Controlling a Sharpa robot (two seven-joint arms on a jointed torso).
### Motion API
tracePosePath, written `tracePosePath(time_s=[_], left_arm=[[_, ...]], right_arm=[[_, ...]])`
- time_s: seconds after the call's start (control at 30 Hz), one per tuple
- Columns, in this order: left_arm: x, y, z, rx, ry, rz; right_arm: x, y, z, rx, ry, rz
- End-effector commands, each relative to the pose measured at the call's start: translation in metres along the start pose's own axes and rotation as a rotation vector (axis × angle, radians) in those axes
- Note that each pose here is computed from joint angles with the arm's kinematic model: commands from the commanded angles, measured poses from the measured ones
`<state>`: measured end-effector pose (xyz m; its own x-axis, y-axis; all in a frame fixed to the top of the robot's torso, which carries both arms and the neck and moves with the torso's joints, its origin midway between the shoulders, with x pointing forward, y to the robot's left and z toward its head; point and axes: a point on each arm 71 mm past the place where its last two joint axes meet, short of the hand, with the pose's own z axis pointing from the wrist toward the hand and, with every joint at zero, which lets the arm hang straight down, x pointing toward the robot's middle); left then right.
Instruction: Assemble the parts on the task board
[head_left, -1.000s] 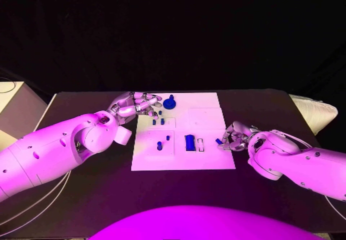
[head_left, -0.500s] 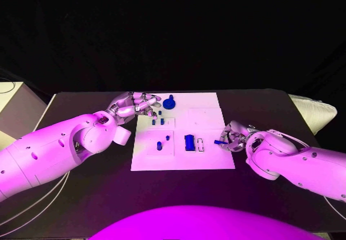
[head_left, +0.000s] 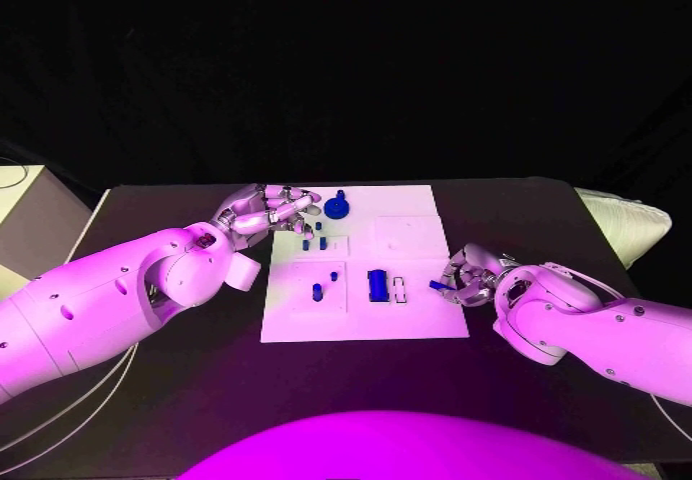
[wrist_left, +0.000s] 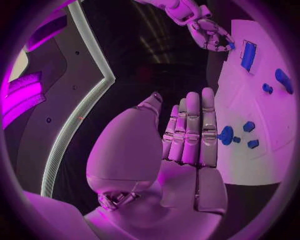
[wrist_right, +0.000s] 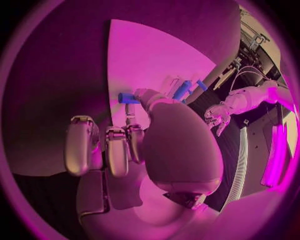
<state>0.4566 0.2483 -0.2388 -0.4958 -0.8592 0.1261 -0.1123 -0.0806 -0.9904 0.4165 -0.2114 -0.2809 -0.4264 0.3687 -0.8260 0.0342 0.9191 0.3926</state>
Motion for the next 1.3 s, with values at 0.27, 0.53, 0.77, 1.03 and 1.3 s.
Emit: tracePosePath(time_s=[0.27, 0.53, 0.77, 1.03, 1.3], left_arm=[[0.0032, -0.0003, 0.0008, 0.005, 0.021, -0.011], [0.0034, -0.0003, 0.0008, 0.004, 0.024, -0.012], [0.0058, -0.0001, 0.0018, 0.005, 0.036, -0.016], [0.0067, -0.0003, 0.0019, 0.007, 0.042, -0.015], [0.0072, -0.0007, 0.0015, 0.006, 0.045, -0.014]], right_arm=[[-0.006, 0.022, -0.004, 0.004, 0.035, 0.143], [-0.001, 0.036, -0.001, -0.01, 0.037, 0.168], [0.009, 0.043, 0.003, -0.013, 0.048, 0.173], [0.019, 0.048, 0.008, -0.011, 0.074, 0.159], [0.024, 0.048, 0.013, -0.009, 0.1, 0.114]])
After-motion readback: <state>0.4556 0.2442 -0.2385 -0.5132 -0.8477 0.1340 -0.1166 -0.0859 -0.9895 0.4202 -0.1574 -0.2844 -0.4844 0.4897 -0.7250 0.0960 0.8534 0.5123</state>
